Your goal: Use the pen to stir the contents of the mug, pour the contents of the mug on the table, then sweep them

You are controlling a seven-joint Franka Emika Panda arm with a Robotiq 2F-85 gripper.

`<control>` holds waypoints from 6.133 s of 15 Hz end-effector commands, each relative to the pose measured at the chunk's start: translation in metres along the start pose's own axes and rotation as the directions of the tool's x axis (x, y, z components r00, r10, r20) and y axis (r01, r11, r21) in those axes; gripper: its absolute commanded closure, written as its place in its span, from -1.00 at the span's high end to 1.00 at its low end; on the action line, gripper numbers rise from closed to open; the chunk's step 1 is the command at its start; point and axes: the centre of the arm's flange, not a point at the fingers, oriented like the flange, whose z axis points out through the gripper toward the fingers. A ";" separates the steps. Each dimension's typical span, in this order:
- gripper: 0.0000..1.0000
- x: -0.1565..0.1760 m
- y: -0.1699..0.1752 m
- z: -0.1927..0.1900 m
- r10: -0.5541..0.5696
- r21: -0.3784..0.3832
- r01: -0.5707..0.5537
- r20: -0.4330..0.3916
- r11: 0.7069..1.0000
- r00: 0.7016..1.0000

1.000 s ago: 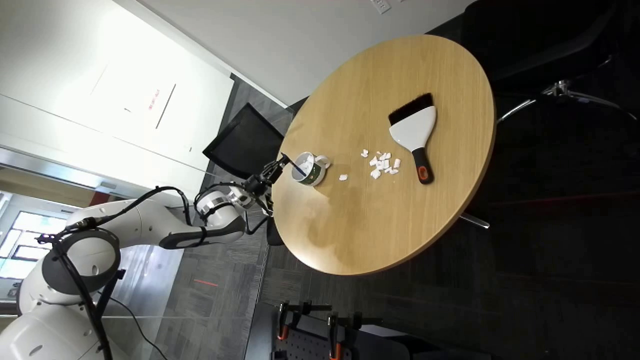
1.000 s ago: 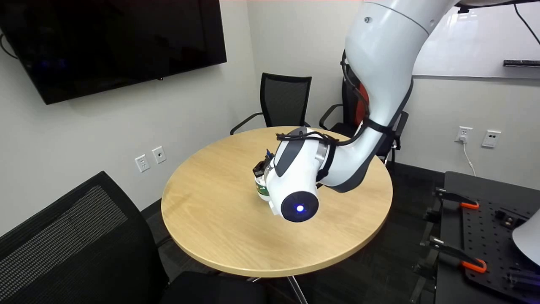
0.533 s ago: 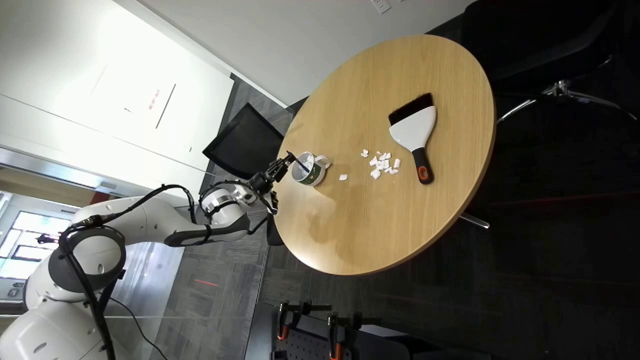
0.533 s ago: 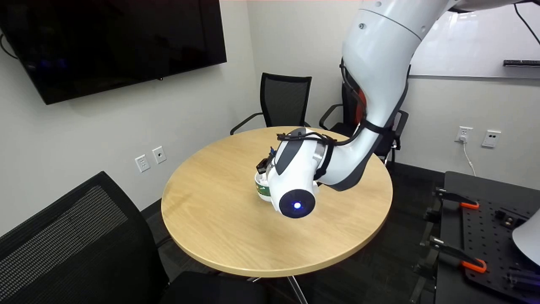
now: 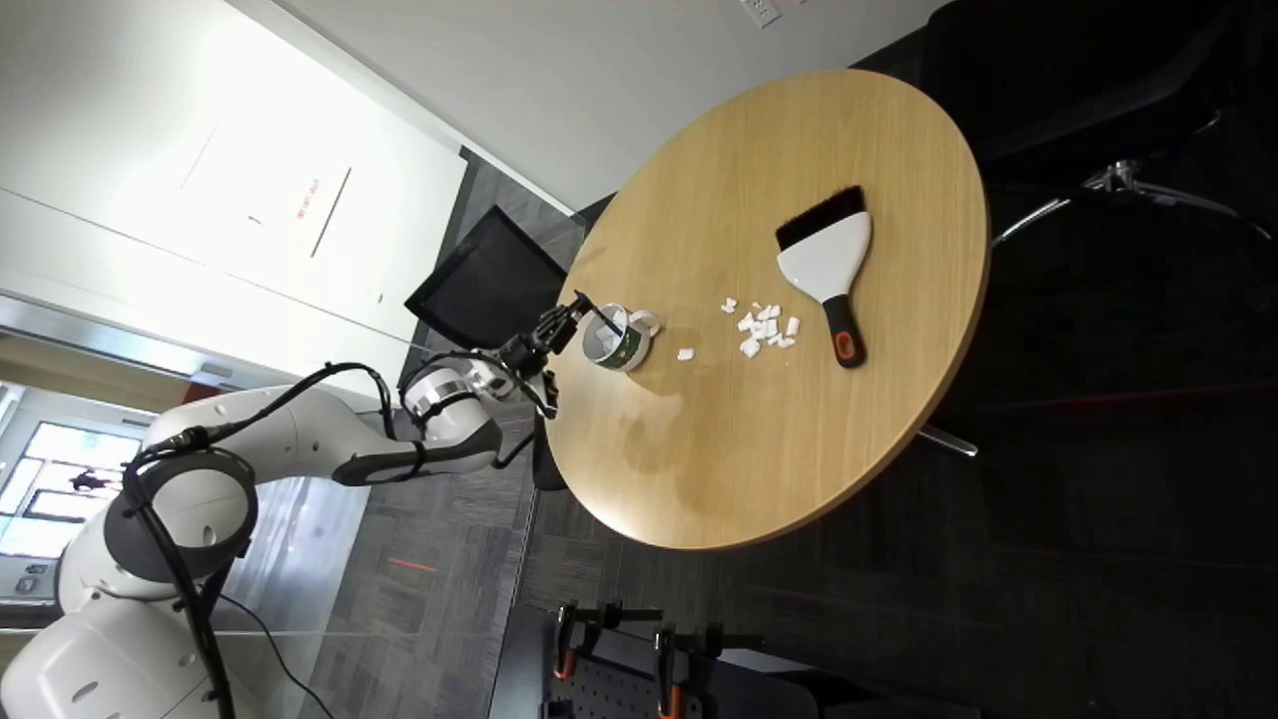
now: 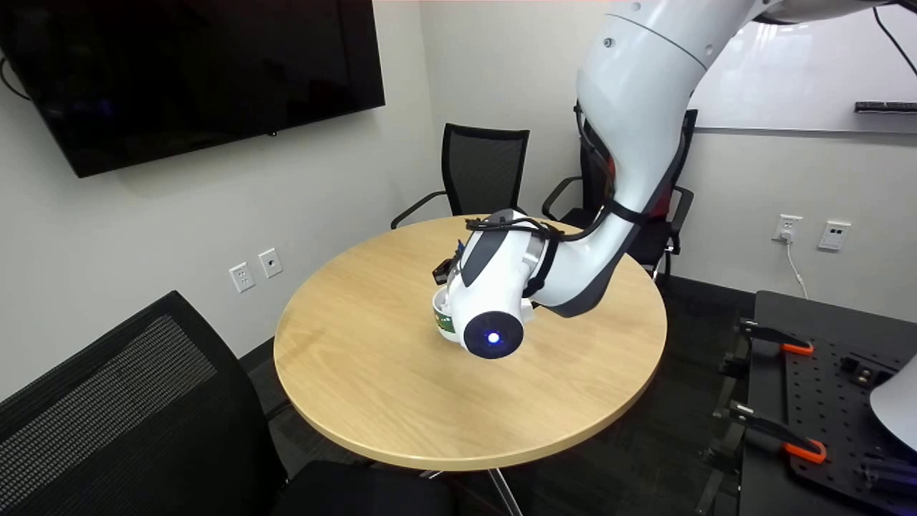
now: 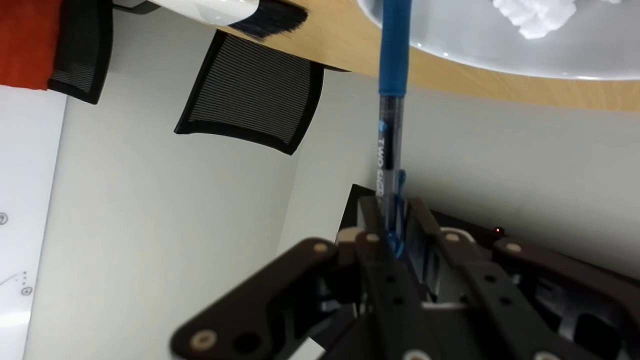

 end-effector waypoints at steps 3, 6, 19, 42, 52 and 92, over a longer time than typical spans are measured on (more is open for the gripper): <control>-0.91 0.001 -0.021 0.015 0.016 -0.012 -0.016 -0.036 1.000 0.999; -0.91 0.000 -0.030 0.020 0.020 -0.013 -0.021 -0.037 1.000 0.999; -0.91 -0.002 -0.072 0.013 0.010 0.042 -0.008 -0.042 0.999 0.999; -0.91 -0.028 -0.063 -0.034 -0.174 0.104 0.174 -0.006 0.979 0.985; -0.91 -0.017 -0.040 -0.031 -0.168 -0.020 0.168 -0.035 0.986 0.985; -0.91 0.005 -0.159 -0.084 -0.624 0.629 0.357 0.269 0.691 0.734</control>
